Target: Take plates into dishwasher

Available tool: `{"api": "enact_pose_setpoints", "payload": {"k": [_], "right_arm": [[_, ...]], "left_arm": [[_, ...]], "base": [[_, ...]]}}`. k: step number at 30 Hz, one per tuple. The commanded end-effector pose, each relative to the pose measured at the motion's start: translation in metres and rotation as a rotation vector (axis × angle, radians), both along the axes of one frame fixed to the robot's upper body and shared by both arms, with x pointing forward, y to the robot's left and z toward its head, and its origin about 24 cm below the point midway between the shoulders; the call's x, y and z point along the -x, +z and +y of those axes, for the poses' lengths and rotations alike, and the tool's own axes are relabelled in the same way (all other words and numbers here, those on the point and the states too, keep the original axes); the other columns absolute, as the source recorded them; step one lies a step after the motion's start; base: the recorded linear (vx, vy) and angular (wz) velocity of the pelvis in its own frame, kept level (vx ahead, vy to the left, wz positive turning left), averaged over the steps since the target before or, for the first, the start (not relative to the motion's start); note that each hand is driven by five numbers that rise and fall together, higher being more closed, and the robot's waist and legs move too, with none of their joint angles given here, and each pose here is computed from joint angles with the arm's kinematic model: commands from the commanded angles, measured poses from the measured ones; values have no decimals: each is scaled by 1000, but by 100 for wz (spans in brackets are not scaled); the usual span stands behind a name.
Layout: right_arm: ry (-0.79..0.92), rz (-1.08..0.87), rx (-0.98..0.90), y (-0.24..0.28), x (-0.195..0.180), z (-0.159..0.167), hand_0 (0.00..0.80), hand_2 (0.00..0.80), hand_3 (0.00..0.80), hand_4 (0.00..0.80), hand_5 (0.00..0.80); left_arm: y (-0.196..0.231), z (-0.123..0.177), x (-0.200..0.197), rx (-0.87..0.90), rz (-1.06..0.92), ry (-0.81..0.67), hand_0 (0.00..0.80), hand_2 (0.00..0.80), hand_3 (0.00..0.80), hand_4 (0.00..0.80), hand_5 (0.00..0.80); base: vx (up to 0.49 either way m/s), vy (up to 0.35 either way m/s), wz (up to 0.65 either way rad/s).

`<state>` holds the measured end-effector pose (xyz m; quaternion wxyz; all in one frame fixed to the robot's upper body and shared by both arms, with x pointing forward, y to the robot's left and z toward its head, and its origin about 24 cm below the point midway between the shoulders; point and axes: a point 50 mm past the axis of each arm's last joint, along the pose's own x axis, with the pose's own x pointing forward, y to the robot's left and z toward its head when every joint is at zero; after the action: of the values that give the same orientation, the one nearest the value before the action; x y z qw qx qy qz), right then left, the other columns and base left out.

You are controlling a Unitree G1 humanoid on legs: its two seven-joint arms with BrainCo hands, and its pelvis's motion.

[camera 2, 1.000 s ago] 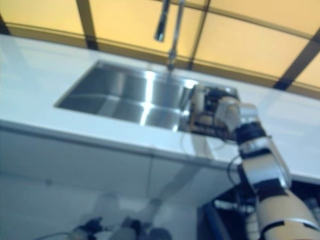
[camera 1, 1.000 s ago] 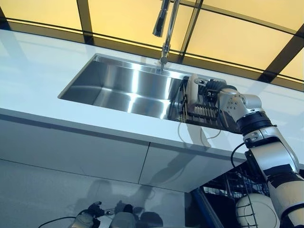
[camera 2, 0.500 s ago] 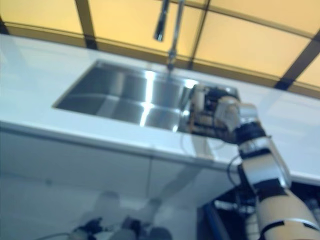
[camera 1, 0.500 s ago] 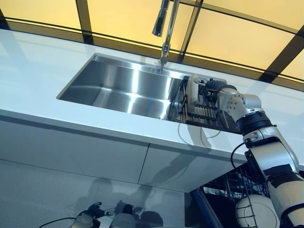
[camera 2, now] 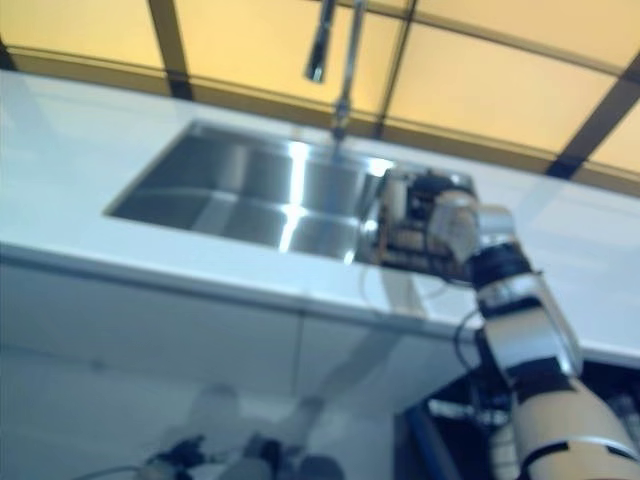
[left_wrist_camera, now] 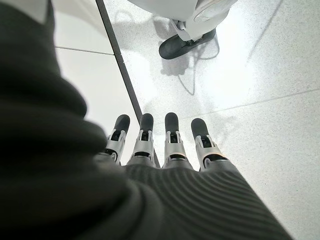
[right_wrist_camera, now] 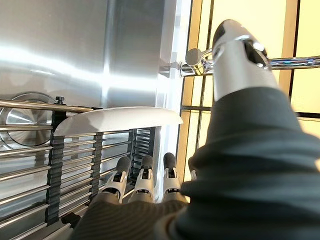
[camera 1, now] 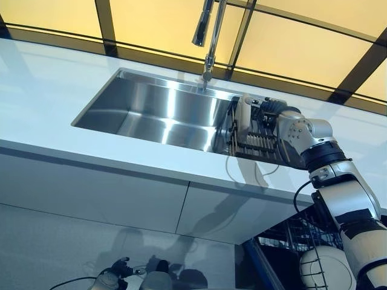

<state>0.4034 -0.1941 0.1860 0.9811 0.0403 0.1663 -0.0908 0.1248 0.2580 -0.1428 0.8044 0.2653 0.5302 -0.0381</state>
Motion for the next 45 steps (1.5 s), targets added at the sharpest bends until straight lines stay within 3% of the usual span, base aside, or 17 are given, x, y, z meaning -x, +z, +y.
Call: {"api": "enact_pose_setpoints", "payload": {"k": [1, 29, 45], "right_arm": [[-8, -149, 66, 37, 0, -11, 0, 0, 0, 0, 0], [48, -123, 87, 26, 0, 9, 0, 0, 0, 0, 0], [-37, -55, 131, 14, 2, 2, 0, 0, 0, 0, 0]], "left_arm": [[-1, -11, -10, 7, -13, -38, 0, 0, 0, 0, 0], [-1, -14, -12, 13, -14, -45, 0, 0, 0, 0, 0], [-1, -16, -14, 19, -19, -46, 0, 0, 0, 0, 0]], "base": [[0, 0, 0], [0, 0, 0], [0, 0, 0]]}}
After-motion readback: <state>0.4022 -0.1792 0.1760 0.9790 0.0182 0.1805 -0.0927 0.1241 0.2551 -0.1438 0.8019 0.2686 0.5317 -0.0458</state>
